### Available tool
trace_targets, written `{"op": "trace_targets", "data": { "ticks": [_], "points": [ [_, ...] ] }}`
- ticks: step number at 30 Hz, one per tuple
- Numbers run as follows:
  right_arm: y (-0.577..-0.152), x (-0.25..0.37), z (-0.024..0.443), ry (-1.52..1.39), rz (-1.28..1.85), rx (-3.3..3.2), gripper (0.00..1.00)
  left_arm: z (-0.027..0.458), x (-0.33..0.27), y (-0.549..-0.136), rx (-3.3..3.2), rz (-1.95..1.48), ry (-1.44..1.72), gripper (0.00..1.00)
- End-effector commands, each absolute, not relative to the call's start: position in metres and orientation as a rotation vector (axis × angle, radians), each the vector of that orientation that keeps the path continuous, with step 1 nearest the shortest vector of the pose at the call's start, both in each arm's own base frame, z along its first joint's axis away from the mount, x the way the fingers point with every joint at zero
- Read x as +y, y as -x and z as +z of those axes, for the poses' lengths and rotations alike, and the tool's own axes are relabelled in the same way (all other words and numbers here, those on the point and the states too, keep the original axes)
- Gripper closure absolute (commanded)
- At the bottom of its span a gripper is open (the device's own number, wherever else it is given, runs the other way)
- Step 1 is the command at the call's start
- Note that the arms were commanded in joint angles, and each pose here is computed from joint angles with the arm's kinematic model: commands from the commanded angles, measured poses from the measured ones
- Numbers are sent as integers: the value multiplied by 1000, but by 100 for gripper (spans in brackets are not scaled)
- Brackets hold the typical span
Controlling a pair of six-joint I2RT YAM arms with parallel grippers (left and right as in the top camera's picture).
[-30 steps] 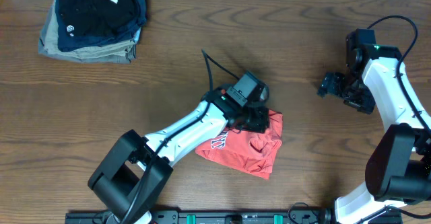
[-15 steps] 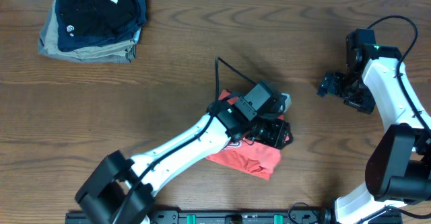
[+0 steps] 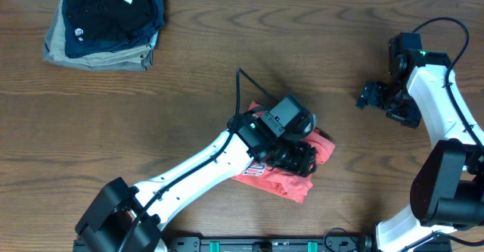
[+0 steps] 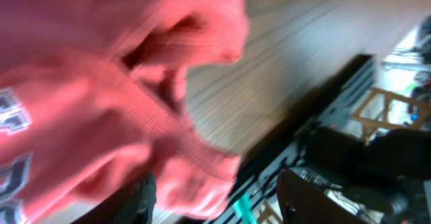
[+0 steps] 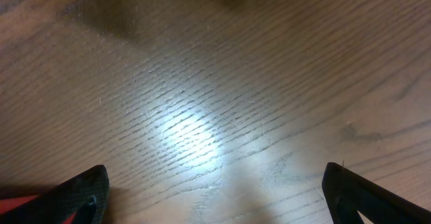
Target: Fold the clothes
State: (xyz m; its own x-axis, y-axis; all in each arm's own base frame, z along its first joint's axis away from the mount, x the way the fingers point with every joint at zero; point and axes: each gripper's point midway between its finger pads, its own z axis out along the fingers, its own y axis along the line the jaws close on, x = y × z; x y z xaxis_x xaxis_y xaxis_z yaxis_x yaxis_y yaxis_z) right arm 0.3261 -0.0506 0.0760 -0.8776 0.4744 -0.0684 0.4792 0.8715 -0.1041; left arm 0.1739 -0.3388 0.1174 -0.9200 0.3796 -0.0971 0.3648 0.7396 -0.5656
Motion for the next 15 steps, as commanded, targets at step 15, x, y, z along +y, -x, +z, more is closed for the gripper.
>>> {"op": "trace_targets", "data": {
  "ticks": [15],
  "points": [
    [-326, -52, 76, -754, -184, 3005, 1, 58, -323, -151, -2917, 610, 647, 53]
  ]
}}
